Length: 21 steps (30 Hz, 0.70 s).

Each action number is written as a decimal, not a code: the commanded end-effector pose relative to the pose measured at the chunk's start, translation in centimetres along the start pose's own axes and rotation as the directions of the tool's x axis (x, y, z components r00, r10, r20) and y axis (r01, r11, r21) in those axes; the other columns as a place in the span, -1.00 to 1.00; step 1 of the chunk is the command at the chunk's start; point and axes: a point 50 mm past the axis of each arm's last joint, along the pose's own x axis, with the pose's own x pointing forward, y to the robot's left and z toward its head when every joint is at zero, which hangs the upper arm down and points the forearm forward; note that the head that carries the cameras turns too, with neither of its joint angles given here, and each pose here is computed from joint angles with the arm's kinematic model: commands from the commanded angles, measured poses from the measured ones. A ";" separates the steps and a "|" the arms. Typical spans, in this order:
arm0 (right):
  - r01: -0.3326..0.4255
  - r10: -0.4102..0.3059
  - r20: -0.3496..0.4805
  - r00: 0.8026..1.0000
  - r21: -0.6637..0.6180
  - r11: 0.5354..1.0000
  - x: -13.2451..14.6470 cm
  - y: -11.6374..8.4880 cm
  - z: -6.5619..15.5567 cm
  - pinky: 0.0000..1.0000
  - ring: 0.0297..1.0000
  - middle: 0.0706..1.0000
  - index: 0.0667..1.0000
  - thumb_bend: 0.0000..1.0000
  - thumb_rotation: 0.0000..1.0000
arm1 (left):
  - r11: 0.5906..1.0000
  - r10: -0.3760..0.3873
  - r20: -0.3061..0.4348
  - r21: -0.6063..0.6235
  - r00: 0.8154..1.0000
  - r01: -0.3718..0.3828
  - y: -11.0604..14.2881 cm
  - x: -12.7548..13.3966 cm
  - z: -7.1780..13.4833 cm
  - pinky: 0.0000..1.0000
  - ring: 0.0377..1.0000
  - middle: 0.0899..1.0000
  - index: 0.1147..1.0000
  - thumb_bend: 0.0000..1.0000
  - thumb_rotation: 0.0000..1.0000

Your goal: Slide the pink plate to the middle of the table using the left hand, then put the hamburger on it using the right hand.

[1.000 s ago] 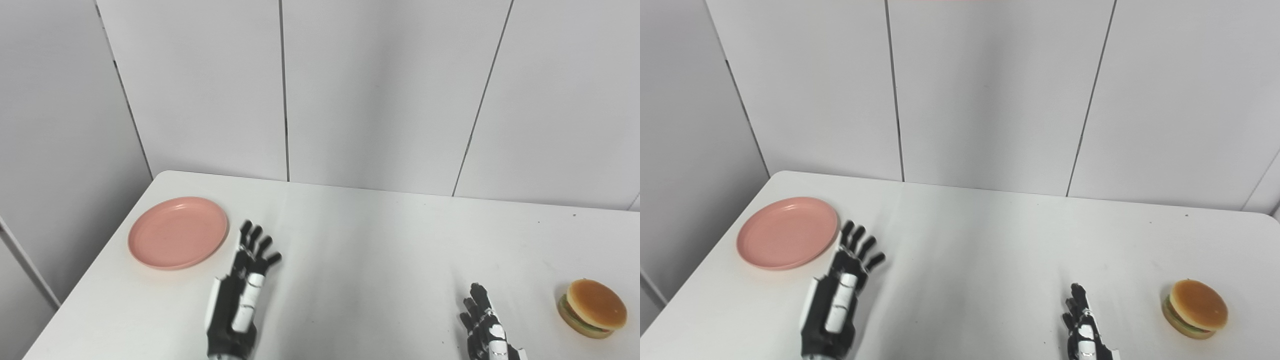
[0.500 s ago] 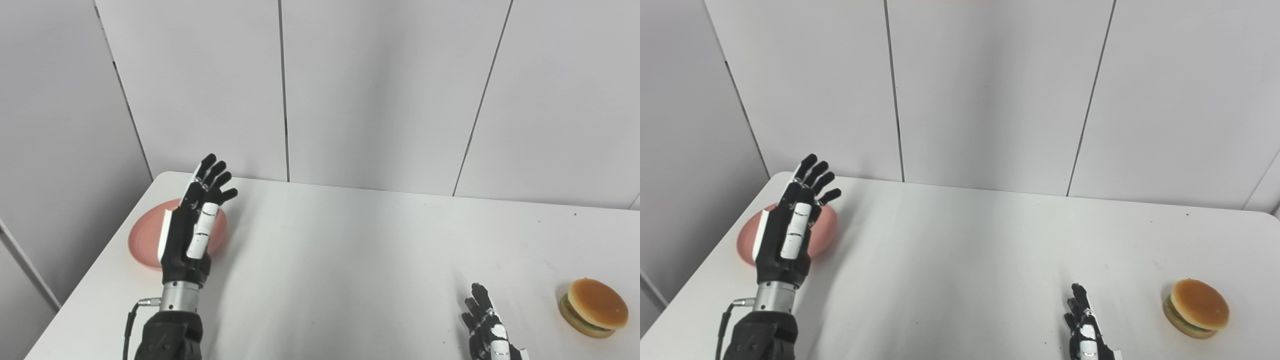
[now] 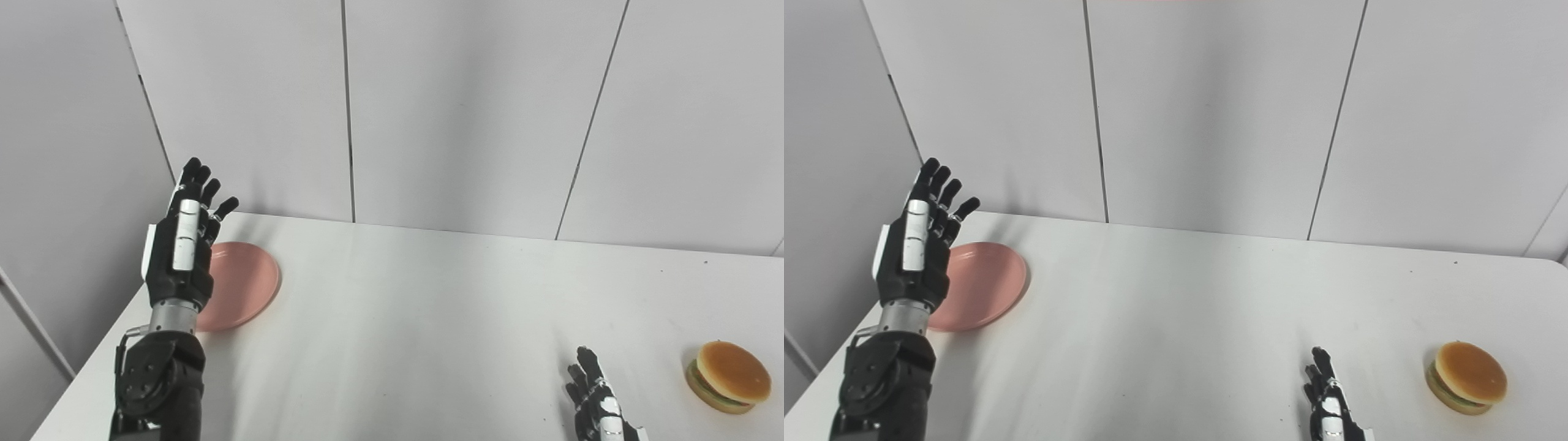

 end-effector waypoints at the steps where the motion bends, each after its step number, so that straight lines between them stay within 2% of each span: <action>1: 0.038 -0.038 -0.128 0.991 -0.001 0.999 -4.8 -0.9 -1.8 0.98 0.94 0.96 0.85 0.27 1.00 | 1.000 -0.017 0.085 -0.004 0.996 0.017 0.2 2.3 2.9 0.69 0.92 0.95 0.82 0.71 0.52; 4: 0.038 -0.038 -0.131 0.991 -0.001 0.999 -4.8 -0.9 -1.8 0.96 0.93 0.95 0.85 0.28 1.00 | 1.000 0.007 0.080 0.001 0.997 -0.007 1.4 3.1 3.1 0.62 0.91 0.93 0.81 0.74 0.51; 11: 0.038 -0.038 -0.131 0.991 0.002 0.999 -5.0 -1.0 -1.7 0.95 0.92 0.95 0.85 0.29 1.00 | 0.997 0.035 0.054 0.064 0.998 -0.038 4.5 4.9 2.9 0.72 0.98 0.99 0.80 0.79 0.53; 21: 0.036 -0.035 -0.129 0.991 0.005 0.999 -5.2 -1.0 -1.5 0.96 0.93 0.96 0.85 0.28 1.00 | 0.993 0.091 0.012 0.071 0.996 -0.091 7.6 6.4 1.5 0.80 0.96 1.00 0.83 0.79 0.46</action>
